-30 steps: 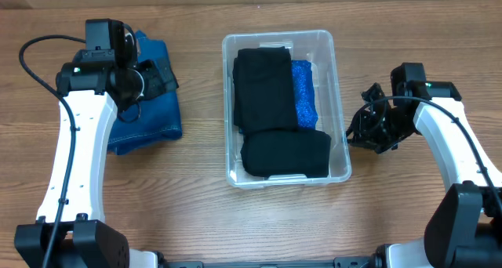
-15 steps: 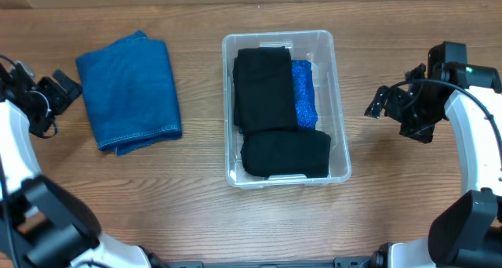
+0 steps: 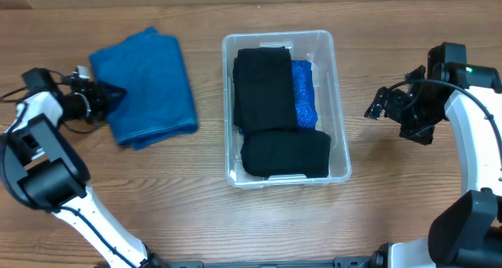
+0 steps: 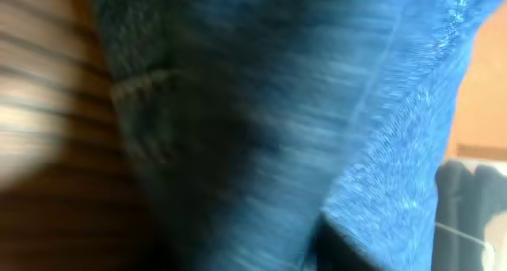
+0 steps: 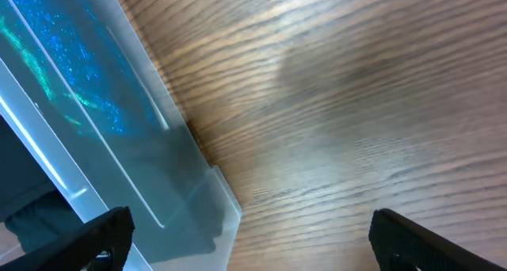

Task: Pack container
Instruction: 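Grasp the folded blue denim cloth with the left gripper, then lay the denim cloth on top of the bin contents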

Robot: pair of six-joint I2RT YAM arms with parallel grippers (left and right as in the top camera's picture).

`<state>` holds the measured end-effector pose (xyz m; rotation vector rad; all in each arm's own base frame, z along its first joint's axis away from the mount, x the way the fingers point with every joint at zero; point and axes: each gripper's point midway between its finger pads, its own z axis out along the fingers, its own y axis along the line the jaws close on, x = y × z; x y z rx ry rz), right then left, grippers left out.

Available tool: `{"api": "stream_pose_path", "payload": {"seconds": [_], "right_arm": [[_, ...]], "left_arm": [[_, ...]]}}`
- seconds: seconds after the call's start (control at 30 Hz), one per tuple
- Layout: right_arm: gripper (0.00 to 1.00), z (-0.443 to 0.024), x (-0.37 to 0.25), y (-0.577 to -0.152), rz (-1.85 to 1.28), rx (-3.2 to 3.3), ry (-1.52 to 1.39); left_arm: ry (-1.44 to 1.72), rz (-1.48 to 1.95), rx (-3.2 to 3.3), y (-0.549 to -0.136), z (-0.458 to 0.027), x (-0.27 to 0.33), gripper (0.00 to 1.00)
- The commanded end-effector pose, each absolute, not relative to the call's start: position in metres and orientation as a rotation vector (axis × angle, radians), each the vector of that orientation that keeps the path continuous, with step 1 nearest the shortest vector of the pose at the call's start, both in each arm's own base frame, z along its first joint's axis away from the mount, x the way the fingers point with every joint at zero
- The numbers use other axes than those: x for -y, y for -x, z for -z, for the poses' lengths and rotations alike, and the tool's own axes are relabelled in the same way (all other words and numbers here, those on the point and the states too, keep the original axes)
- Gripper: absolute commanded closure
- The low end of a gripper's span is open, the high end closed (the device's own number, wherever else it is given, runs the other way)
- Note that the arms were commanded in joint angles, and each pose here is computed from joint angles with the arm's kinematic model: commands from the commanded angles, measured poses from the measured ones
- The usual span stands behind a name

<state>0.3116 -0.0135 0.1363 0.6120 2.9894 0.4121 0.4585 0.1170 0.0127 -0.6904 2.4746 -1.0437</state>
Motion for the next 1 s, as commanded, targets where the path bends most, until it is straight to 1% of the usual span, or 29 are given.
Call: {"api": "stream_pose_path", "payload": {"seconds": [0.0, 0.07, 0.13, 0.2, 0.23, 0.27, 0.3, 0.33, 0.43, 0.53, 0.6, 0.67, 0.73, 0.87, 0.97], "right_arm": [[0.00, -0.145, 0.014, -0.315, -0.410, -2.964, -0.606], [0.00, -0.145, 0.014, -0.315, -0.410, -2.964, -0.602], [0.00, -0.145, 0.014, -0.314, -0.410, -2.965, -0.602], [0.00, -0.145, 0.014, -0.314, -0.410, -2.965, -0.602], [0.00, -0.145, 0.014, -0.314, -0.410, -2.966, -0.601], [0.00, -0.145, 0.014, -0.314, -0.408, -2.966, -0.596], [0.00, -0.145, 0.015, -0.315, -0.408, -2.962, -0.595], [0.00, -0.145, 0.015, -0.316, -0.407, -2.958, -0.594], [0.00, -0.145, 0.015, -0.316, -0.408, -2.957, -0.596], [0.00, -0.145, 0.015, -0.315, -0.409, -2.964, -0.599], [0.00, -0.145, 0.015, -0.313, -0.409, -2.968, -0.602], [0.00, -0.145, 0.015, -0.312, -0.409, -2.974, -0.604], [0.00, -0.145, 0.014, -0.312, -0.409, -2.975, -0.605], [0.00, -0.145, 0.014, -0.312, -0.410, -2.975, -0.605], [0.00, -0.145, 0.014, -0.311, -0.410, -2.978, -0.606]], "left_arm": [[0.668, 1.189, -2.509, -0.452, -0.008, -0.076, 0.96], [0.645, 1.175, -2.498, -0.451, -0.027, -0.077, 0.96], [0.567, 1.135, -2.467, -0.451, -0.064, -0.077, 0.96], [0.477, 1.095, -2.398, -0.451, -0.119, -0.073, 0.96], [0.390, 1.086, -2.325, -0.448, -0.166, -0.065, 0.96], [0.326, 1.065, -2.275, -0.442, -0.203, -0.054, 0.96], [0.261, 1.038, -2.239, -0.437, -0.230, -0.044, 0.96], [0.177, 1.002, -2.189, -0.426, -0.268, -0.025, 0.96], [-0.001, 0.933, -2.102, -0.395, -0.337, 0.034, 0.96], [-0.132, 0.916, -2.024, -0.367, -0.381, 0.094, 0.96], [-0.186, 0.892, -1.988, -0.354, -0.398, 0.135, 0.96], [-0.216, 0.842, -1.991, -0.349, -0.396, 0.177, 0.96], [-0.215, 0.802, -2.031, -0.347, -0.383, 0.205, 0.96], [-0.269, 0.806, -2.148, -0.349, -0.333, 0.277, 0.96], [-0.286, 0.792, -2.205, -0.362, -0.299, 0.302, 0.96]]}}
